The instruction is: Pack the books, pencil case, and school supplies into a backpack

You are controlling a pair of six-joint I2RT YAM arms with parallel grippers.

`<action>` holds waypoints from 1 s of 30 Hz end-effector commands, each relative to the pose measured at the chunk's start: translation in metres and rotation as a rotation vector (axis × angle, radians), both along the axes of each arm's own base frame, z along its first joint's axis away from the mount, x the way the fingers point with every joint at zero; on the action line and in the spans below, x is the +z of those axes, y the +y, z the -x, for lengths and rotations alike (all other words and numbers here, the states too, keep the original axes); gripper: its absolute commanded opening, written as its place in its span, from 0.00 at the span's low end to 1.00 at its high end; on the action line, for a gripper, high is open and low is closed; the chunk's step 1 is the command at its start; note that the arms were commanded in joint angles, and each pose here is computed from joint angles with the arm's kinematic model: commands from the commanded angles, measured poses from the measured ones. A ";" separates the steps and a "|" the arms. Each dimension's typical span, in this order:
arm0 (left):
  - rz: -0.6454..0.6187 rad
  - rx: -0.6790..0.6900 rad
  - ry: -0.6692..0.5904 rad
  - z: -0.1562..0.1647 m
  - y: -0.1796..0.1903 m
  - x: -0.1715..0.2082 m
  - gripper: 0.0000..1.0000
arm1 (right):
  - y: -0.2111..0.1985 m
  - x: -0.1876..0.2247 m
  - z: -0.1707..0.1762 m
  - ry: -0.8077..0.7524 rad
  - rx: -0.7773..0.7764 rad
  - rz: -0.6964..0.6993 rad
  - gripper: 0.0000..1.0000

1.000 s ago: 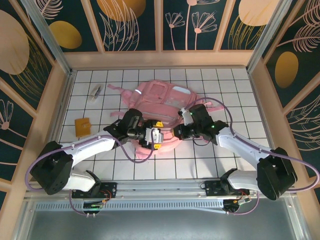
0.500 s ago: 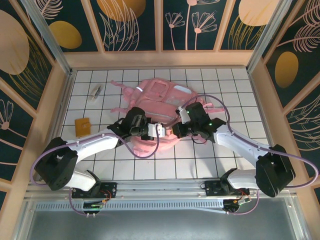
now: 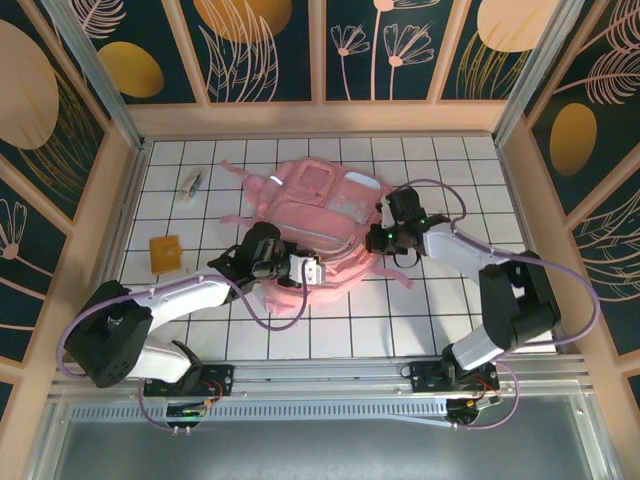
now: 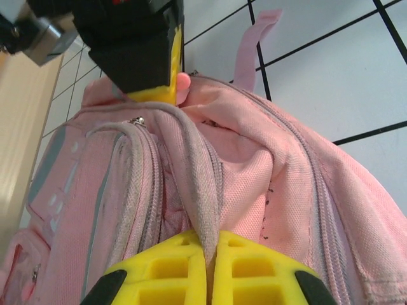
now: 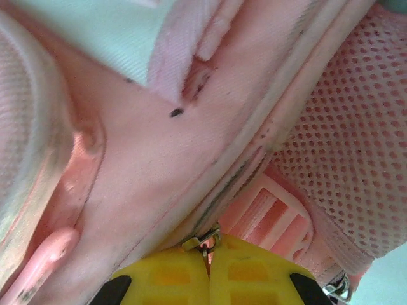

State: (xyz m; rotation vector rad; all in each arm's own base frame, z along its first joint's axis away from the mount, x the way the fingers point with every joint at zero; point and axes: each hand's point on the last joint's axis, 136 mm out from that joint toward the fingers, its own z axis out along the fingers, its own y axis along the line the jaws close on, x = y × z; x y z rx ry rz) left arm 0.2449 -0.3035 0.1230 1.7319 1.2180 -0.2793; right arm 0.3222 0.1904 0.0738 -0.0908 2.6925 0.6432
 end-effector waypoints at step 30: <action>-0.176 -0.006 0.146 0.006 0.022 0.026 0.55 | 0.033 0.109 0.067 -0.797 0.866 -0.034 0.47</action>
